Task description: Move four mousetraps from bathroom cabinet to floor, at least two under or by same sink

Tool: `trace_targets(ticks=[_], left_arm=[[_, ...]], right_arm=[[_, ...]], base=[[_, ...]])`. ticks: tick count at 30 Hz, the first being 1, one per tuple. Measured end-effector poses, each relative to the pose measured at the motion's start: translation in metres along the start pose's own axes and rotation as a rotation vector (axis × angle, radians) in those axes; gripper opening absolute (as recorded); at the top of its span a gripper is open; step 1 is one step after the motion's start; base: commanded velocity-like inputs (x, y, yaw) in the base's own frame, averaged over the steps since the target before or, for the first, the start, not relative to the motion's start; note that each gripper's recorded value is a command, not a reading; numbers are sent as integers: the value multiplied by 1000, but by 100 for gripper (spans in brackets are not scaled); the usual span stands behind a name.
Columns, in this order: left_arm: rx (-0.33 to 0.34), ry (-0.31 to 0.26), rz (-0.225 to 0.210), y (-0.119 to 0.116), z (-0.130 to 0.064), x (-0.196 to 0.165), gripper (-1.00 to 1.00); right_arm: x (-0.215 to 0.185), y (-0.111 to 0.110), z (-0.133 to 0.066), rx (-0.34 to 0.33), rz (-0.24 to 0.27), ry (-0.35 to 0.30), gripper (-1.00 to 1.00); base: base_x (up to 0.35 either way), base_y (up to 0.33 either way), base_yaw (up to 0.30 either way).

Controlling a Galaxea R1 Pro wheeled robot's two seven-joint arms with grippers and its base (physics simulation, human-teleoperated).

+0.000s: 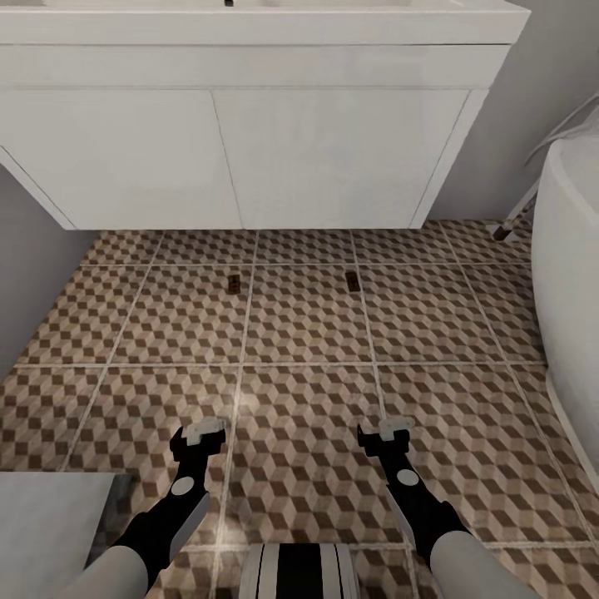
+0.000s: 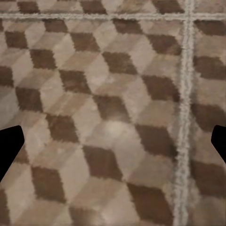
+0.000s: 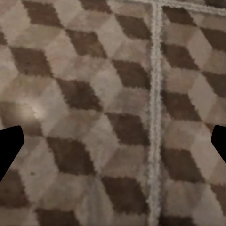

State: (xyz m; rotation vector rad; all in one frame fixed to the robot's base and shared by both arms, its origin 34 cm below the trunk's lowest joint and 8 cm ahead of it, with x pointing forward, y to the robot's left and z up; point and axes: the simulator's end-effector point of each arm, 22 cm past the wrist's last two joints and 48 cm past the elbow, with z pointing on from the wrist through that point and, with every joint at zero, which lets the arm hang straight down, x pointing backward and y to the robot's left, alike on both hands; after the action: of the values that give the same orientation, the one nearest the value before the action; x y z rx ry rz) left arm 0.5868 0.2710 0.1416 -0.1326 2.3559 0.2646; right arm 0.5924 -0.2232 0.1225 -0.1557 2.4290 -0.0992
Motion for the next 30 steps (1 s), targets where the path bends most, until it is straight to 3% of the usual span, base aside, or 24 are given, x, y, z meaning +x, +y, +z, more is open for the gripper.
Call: trace_targets(ticks=[11, 22, 30], left_arm=[[-4, -1, -8, 1, 0, 0, 100], [-10, -36, -12, 5, -6, -25, 100], [-29, -10, 3, 16, -13, -15, 100]], right_arm=[[0, 0, 0, 0, 0, -1, 100], [-28, -4, -8, 6, 1, -45, 100], [-47, -7, -15, 10, 2, -76, 100]], base=[[-2, 0, 0], [0, 0, 0], [0, 0, 0]])
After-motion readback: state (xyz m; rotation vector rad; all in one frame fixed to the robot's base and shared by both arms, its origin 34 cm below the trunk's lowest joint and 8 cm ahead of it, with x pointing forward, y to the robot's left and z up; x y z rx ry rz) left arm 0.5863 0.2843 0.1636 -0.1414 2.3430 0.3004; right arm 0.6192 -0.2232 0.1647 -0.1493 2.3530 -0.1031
